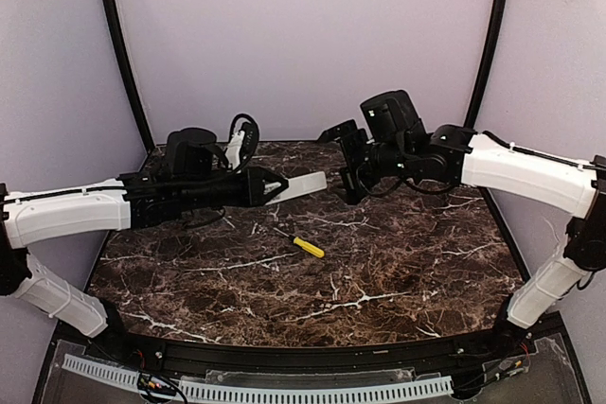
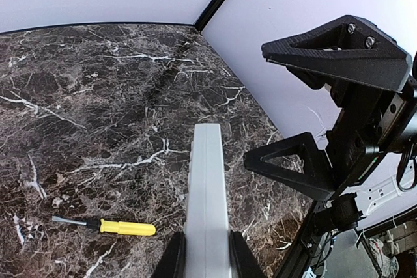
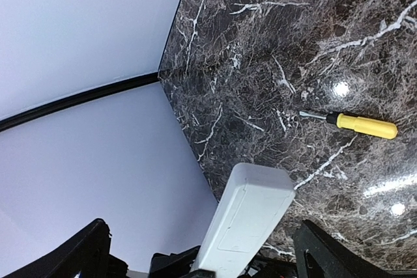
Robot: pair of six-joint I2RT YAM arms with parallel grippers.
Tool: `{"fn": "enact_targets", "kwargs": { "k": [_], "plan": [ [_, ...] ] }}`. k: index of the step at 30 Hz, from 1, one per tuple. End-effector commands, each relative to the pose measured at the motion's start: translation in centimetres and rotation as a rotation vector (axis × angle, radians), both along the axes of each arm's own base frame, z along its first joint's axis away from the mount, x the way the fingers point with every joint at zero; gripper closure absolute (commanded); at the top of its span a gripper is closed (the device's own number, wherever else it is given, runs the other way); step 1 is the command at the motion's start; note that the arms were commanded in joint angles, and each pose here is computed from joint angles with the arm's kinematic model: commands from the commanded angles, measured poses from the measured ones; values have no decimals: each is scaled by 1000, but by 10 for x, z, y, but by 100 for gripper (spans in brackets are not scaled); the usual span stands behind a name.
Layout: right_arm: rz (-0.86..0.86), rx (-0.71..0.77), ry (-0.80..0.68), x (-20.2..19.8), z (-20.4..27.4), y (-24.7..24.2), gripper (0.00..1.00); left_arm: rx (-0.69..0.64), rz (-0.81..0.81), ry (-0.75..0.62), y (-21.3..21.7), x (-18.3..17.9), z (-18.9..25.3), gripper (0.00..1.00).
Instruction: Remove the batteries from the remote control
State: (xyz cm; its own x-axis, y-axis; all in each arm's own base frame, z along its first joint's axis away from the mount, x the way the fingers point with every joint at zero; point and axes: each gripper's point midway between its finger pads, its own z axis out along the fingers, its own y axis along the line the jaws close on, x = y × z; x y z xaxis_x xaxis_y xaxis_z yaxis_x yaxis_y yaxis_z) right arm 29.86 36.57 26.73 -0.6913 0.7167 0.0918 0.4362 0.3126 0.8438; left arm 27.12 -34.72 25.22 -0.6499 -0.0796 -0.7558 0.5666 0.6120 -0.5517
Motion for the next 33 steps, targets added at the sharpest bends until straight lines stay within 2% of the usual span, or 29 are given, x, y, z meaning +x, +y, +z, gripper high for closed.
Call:
{"fn": "enact_targets", "kwargs": {
  "k": [1, 4, 8, 14, 17, 20, 22, 24, 27, 33],
  "plan": [
    [94, -62, -79, -3, -2, -7, 2, -4, 18, -57, 13, -5, 26, 100],
    [129, -119, -158, 0, 4, -14, 1, 18, 56, -59, 21, -2, 26, 100],
    [201, -253, -328, 5, 18, -25, 1, 124, 172, -23, 43, 7, 12, 100],
    [339, -451, -505, 2, 24, -38, 1, 264, 239, -9, 66, 10, 1, 100],
    [349, -531, -532, 1, 24, -50, 1, 327, 252, 36, 77, 7, -5, 100],
    [267, -605, -499, -1, 17, -80, 2, 377, 264, 72, 87, 3, -5, 99],
    [251, -608, -521, -6, 15, -91, 1, 368, 226, 81, 84, 0, -1, 100],
    [308, -601, -607, -13, 20, -90, 1, 334, 161, 81, 76, -6, 3, 100],
    [435, -550, -723, -29, 26, -76, 1, 273, 40, 70, 59, -19, 12, 100],
    [737, -367, -918, -60, 42, -32, 2, 214, -44, 51, 50, -24, 36, 100]
  ]
}}
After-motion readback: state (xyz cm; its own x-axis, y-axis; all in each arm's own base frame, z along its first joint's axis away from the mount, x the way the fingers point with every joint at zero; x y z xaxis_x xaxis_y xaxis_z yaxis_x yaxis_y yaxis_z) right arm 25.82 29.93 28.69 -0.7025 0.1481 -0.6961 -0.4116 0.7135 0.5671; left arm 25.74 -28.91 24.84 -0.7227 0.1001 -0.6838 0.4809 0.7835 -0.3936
